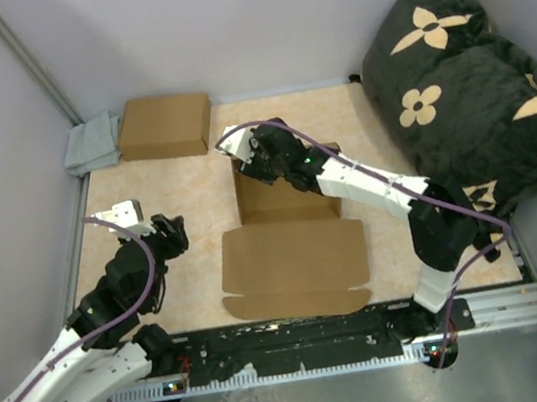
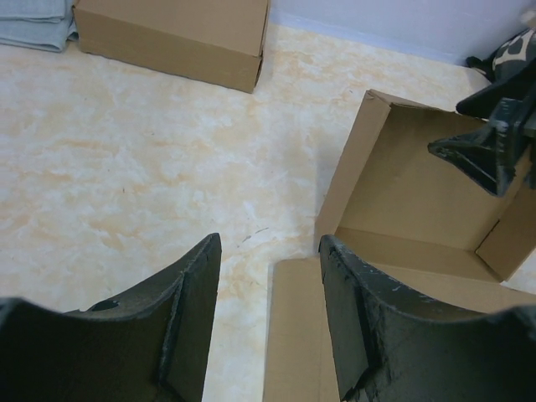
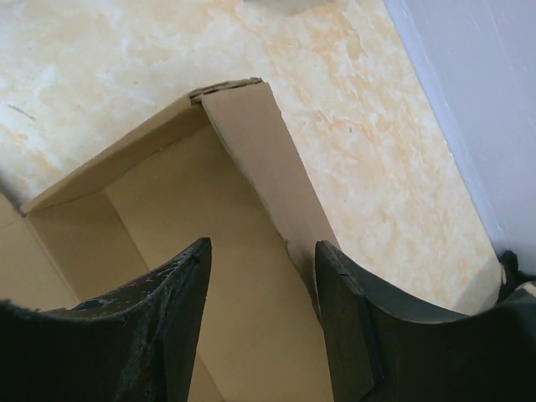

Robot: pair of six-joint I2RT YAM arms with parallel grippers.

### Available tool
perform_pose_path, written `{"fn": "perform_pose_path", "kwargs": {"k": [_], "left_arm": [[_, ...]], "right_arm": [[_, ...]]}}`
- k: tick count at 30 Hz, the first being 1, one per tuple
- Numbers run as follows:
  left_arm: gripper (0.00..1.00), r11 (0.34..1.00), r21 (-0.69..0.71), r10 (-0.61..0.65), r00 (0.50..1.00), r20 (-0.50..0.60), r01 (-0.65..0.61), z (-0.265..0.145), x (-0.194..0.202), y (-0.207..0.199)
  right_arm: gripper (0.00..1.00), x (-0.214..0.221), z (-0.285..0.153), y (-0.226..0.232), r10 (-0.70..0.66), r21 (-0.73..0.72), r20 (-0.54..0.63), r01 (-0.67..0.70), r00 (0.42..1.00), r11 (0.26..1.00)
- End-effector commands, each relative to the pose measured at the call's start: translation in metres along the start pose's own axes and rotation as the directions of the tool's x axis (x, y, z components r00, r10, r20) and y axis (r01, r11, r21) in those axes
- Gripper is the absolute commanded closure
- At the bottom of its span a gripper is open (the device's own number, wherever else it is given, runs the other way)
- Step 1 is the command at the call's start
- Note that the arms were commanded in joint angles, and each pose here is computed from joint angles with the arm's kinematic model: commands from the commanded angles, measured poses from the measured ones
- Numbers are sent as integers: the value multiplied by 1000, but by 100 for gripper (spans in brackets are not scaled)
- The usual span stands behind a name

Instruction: Fold the paper box

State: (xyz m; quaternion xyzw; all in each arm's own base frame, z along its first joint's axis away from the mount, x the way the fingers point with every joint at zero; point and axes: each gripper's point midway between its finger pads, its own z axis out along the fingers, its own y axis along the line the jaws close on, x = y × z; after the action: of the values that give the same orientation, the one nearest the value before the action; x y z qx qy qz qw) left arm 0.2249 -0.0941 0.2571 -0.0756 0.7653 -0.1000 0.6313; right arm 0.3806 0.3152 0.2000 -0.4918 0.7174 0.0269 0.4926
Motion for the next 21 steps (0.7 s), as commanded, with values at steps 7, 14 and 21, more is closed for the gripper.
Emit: {"fn": "perform_pose_path", "kwargs": {"k": [7, 14, 21], "left_arm": [[43, 999, -28, -16, 1000, 12, 17, -3, -1, 9], [43, 999, -25, -22, 1000, 14, 23, -3, -1, 9], [43, 1000, -13, -25, 1000, 10, 26, -3, 0, 6]], "right_arm": [[60, 0, 41, -34, -12, 192, -127, 37, 992, 981], [81, 16, 35, -62, 106, 311, -174, -47, 979, 949], [88, 66, 18, -95, 414, 360, -230, -318, 881, 877]]}}
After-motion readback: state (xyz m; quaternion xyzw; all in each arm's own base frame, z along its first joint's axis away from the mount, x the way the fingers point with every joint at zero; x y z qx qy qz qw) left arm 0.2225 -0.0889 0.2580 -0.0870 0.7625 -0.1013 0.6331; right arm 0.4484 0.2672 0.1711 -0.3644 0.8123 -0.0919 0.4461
